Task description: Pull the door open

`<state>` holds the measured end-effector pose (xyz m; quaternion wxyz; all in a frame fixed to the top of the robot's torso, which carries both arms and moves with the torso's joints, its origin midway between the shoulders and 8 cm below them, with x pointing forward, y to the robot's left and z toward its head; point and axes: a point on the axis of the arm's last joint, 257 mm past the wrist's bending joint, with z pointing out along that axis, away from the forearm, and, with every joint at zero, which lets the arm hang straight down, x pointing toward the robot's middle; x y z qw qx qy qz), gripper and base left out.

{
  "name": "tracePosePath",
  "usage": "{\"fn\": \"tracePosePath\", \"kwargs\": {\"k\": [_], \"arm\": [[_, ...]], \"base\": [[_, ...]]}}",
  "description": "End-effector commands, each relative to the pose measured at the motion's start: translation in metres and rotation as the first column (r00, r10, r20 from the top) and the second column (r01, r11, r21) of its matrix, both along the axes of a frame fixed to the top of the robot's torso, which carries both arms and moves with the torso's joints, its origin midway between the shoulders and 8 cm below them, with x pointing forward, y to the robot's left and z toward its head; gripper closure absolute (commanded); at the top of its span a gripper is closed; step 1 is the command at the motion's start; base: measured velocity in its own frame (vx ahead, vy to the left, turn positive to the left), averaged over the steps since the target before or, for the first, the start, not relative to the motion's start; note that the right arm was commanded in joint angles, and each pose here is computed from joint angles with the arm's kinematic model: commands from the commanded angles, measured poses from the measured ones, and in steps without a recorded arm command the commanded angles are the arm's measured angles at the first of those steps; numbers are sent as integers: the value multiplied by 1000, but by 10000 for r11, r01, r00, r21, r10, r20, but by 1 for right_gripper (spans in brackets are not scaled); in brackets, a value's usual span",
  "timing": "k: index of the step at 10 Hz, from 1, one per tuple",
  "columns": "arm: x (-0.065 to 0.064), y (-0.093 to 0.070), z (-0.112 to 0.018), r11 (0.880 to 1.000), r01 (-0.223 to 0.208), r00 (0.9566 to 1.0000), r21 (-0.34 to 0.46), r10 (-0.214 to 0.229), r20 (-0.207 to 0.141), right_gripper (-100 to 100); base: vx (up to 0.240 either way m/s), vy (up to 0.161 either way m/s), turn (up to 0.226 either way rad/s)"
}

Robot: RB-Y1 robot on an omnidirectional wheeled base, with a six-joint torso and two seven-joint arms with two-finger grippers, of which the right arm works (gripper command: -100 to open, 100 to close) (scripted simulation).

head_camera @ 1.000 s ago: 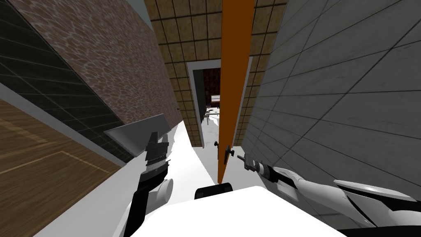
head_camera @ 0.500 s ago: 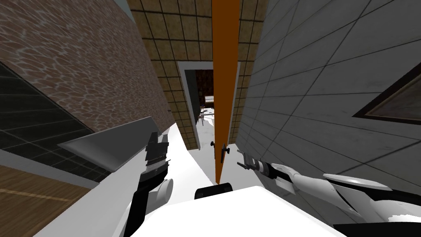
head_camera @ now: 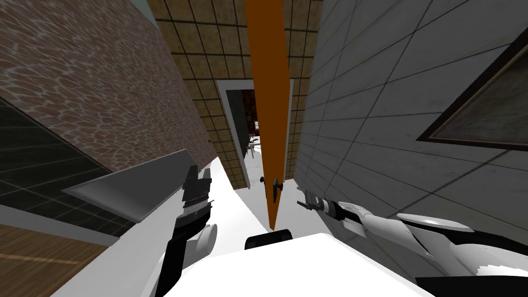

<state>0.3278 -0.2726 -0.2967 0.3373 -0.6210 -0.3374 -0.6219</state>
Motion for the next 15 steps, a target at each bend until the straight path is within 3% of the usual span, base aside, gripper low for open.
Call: {"fn": "tracePosePath", "kwargs": {"k": [1,4,8,9,10,15], "arm": [[7,-2,0,9999,108,9999,-4,-108,3,-100],[23,-7,-1,9994,348,9994,-18,-348,9,-100],[44,-14,0,9975,705,9975,-7,-705,12,-100],[40,-12,-2,9980,634,9980,-18,-634,10,-100],[40,-12,-2,9980,634,9980,-18,-634,10,100],[40,-12,-2,9980,634,9980,-18,-634,10,100]], "base": [[8,214,34],[9,179,73],[12,54,109],[13,6,42],[2,-3,-35],[4,-4,-2]]}}
